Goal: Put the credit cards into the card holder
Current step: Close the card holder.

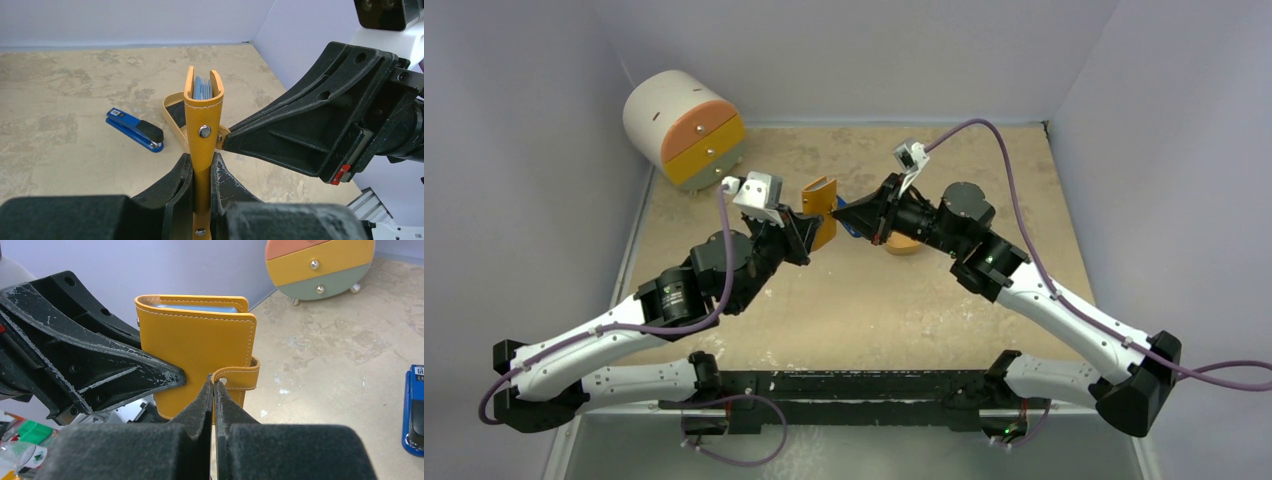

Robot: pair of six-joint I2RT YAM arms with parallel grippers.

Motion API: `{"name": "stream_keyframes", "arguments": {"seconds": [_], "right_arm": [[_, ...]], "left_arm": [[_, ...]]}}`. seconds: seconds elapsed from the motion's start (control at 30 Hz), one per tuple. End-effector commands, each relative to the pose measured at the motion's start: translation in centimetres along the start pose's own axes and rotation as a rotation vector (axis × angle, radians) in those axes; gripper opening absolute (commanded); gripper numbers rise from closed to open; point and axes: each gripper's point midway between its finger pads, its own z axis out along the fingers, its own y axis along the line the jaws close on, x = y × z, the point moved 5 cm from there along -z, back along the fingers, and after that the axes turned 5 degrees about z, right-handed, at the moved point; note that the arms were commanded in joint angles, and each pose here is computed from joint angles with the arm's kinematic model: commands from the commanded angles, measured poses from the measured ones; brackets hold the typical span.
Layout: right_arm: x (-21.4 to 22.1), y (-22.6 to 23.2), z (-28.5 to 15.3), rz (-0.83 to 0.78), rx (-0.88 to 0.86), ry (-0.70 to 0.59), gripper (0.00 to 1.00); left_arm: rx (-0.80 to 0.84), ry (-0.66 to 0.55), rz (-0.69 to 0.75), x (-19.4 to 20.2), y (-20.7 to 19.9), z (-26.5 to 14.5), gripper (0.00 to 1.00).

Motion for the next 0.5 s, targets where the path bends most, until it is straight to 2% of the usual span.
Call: {"name": "stream_keyframes", "arguments": {"seconds": [0.0, 0.47], "right_arm": [[-2.06, 1.64, 0.16, -0.045, -0.061, -0.047, 0.00], [-2.34, 1.82, 0.46, -0.044, -0.071, -0.054, 0.00]], "left_arm": [[0.053, -0.081, -0.058, -2.89, -0.99, -0.43, 0.00], [0.078, -0.078, -0.062, -2.89, -1.64, -0.09, 0.00]]}}
